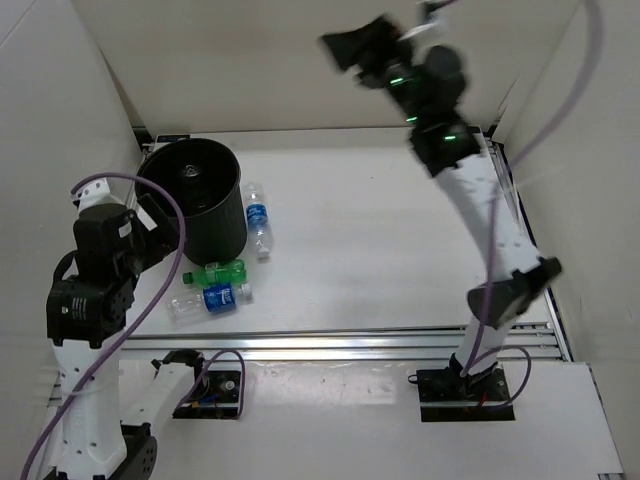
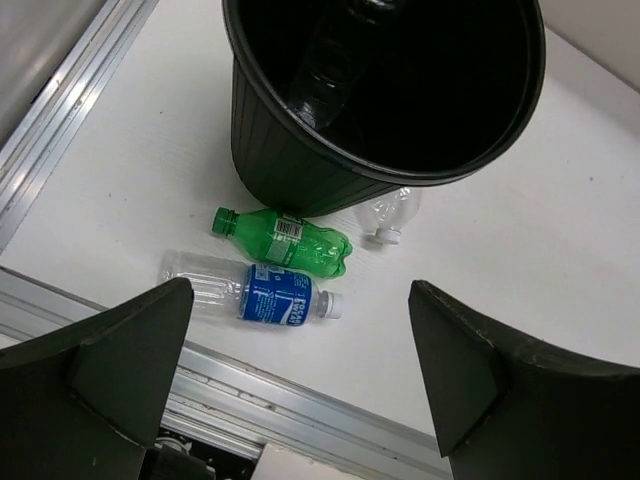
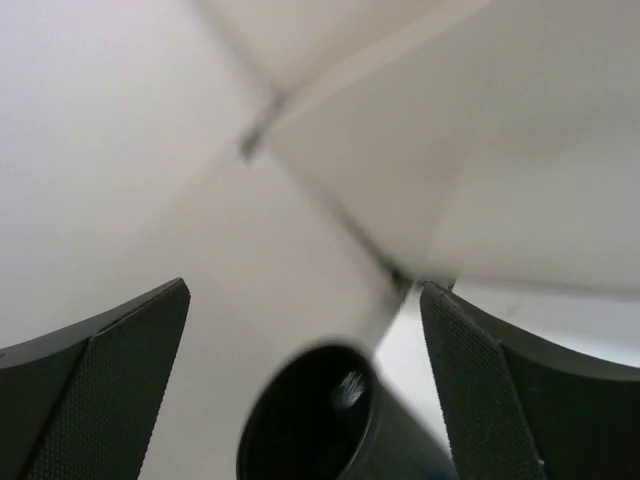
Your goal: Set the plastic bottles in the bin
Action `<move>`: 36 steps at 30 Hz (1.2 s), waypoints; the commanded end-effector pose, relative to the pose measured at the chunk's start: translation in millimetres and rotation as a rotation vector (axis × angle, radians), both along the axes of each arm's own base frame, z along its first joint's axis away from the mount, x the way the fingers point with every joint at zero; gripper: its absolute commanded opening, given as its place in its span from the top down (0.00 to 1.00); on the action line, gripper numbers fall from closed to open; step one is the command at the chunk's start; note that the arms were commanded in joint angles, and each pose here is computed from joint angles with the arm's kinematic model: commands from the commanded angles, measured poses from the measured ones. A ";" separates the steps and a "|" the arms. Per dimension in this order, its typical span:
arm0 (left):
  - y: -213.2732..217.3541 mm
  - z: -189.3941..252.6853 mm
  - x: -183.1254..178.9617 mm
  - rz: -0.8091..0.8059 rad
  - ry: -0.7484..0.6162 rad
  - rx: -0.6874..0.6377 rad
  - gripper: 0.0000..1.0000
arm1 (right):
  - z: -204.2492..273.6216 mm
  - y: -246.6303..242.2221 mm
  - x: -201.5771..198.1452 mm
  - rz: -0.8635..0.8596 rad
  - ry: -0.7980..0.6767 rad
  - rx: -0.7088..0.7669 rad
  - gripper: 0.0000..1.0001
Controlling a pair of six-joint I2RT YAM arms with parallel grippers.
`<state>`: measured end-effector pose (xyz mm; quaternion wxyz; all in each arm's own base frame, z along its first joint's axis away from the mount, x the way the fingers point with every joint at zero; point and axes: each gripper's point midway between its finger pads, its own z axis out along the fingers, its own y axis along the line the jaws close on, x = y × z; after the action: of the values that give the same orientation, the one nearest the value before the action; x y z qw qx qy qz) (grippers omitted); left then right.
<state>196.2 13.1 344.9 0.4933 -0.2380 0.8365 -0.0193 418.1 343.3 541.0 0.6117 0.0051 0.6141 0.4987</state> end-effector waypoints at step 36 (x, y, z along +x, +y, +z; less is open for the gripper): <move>-12.9 -76.2 -9.3 0.226 0.199 -0.267 0.00 | -519.3 138.2 6.5 0.736 1.243 -0.137 0.00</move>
<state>194.8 -6.0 261.8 0.3646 -0.3867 0.8446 -0.0641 429.5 475.7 61.2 -0.0271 0.0034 0.8279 0.5602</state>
